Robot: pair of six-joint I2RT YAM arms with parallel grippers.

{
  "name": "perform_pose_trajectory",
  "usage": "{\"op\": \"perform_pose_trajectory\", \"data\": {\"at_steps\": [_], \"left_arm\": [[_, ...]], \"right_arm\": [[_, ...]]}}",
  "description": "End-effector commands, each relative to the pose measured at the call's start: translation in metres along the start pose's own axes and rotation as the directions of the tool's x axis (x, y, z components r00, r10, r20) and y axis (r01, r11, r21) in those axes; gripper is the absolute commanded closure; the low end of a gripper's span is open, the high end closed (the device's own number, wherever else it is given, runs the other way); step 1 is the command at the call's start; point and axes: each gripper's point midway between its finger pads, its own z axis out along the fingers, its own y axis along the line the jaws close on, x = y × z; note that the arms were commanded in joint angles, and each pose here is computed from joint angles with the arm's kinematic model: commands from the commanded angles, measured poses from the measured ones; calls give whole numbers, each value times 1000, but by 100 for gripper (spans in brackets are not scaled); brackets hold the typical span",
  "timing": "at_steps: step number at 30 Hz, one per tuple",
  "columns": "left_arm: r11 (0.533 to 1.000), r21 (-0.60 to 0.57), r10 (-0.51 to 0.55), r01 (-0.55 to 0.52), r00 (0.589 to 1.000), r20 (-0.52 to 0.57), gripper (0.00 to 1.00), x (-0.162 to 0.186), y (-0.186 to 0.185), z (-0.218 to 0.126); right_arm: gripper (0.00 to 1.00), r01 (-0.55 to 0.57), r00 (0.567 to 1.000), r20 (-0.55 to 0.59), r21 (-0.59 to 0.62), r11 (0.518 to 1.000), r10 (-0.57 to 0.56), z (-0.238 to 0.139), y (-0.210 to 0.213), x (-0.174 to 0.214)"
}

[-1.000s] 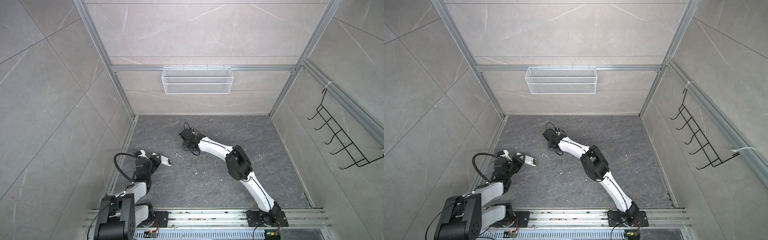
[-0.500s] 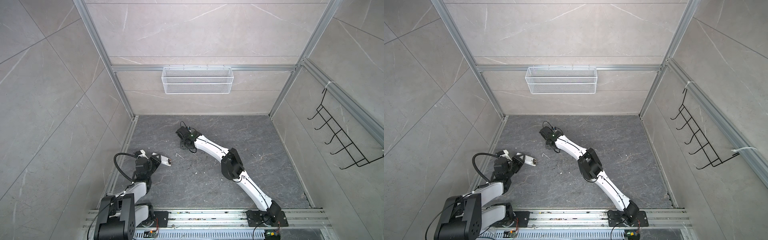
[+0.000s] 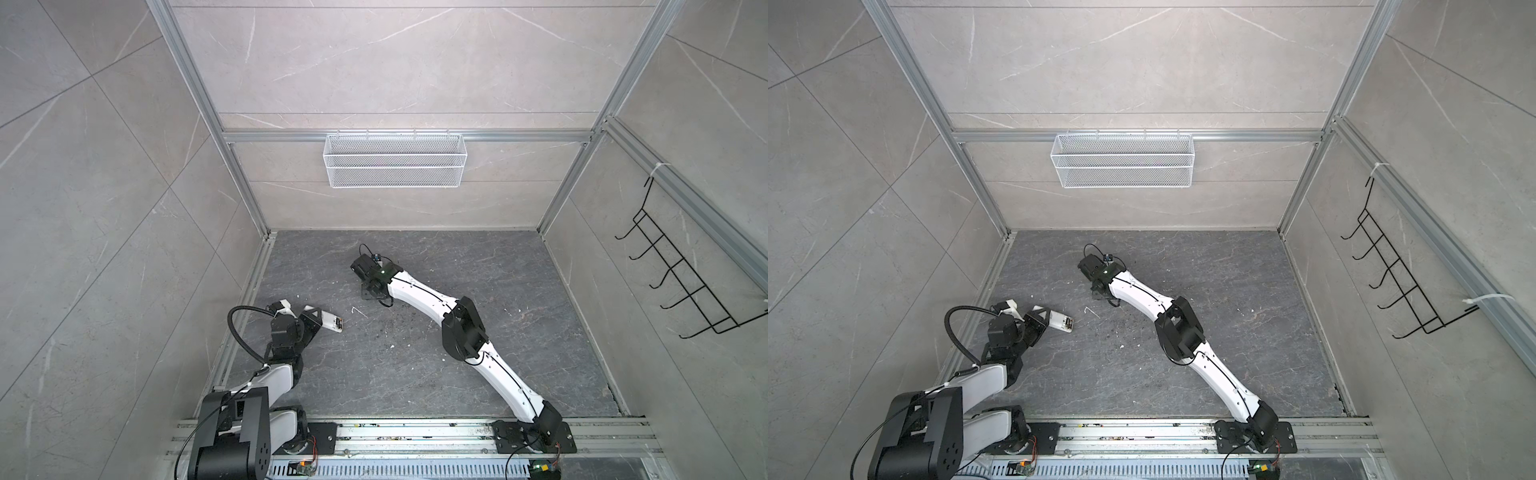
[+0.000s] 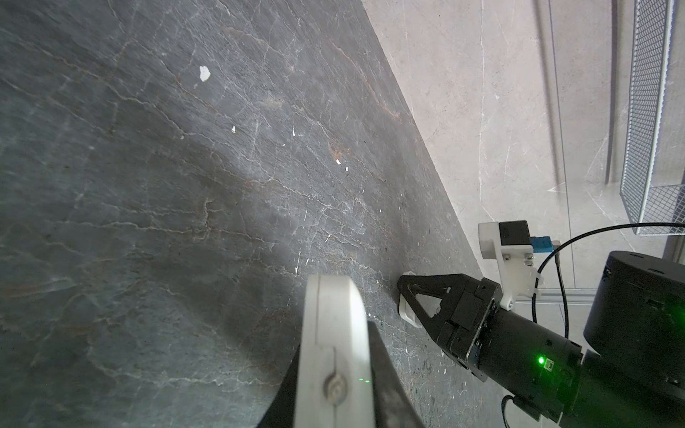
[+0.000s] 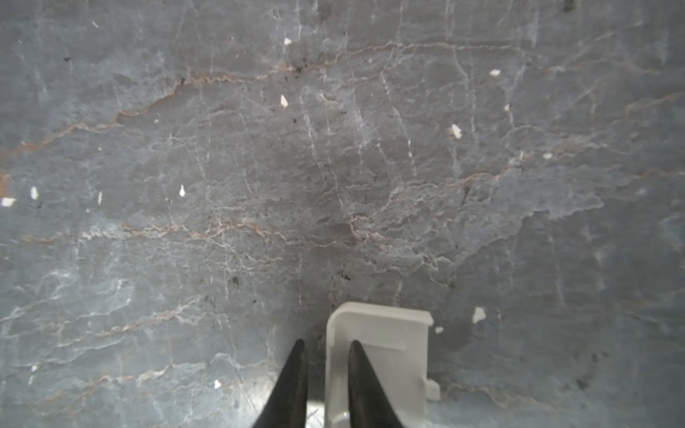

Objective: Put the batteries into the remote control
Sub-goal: 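Lower the right gripper and close its fingers on the white cover, then lift the cover with the right gripper toward the remote while the left gripper raises it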

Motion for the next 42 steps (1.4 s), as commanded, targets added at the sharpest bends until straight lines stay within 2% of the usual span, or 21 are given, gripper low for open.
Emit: {"op": "perform_pose_trajectory", "data": {"at_steps": [1, 4, 10, 18, 22, 27, 31, 35, 37, 39, 42], "left_arm": [[996, 82, 38, -42, 998, 53, 100, -20, -27, 0], [996, 83, 38, -43, 998, 54, 100, -20, -28, 0], [996, 83, 38, -43, 998, 53, 100, -19, -28, 0], [995, 89, 49, -54, 997, 53, 100, -20, -29, -1], [982, 159, 97, -101, 995, 32, 100, -12, -44, 4], [937, 348, 51, -20, 995, -81, 100, 5, -98, 16], [891, 453, 60, 32, 980, -188, 100, 17, -144, 25], [860, 496, -9, 117, 976, -216, 100, 15, -165, 31], [835, 522, -50, 171, 970, -238, 100, 14, -176, 35], [796, 569, -79, 208, 967, -243, 100, 10, -190, 36], [746, 590, -140, 309, 939, -315, 100, 9, -206, 44]], "right_arm": [[83, 26, 999, -28, 32, 999, -25, -2, -1, 10], [87, 27, 999, -29, 39, 999, -26, -2, -2, 11], [100, 14, 1000, -20, 40, 999, -14, -7, -2, 7], [100, -69, 997, 25, -11, 998, 69, -43, 6, -17], [100, -99, 994, 46, -51, 994, 101, -83, 6, -32], [100, -134, 985, 92, -145, 980, 149, -143, -4, -50], [100, -238, 953, 114, -299, 924, 282, -183, -30, -60], [100, -368, 897, 46, -475, 800, 440, -204, -63, -61], [100, -390, 880, 30, -522, 758, 474, -215, -74, -55], [100, -388, 875, 30, -552, 738, 483, -226, -79, -51], [100, -401, 859, 22, -592, 699, 512, -244, -88, -46]]}}
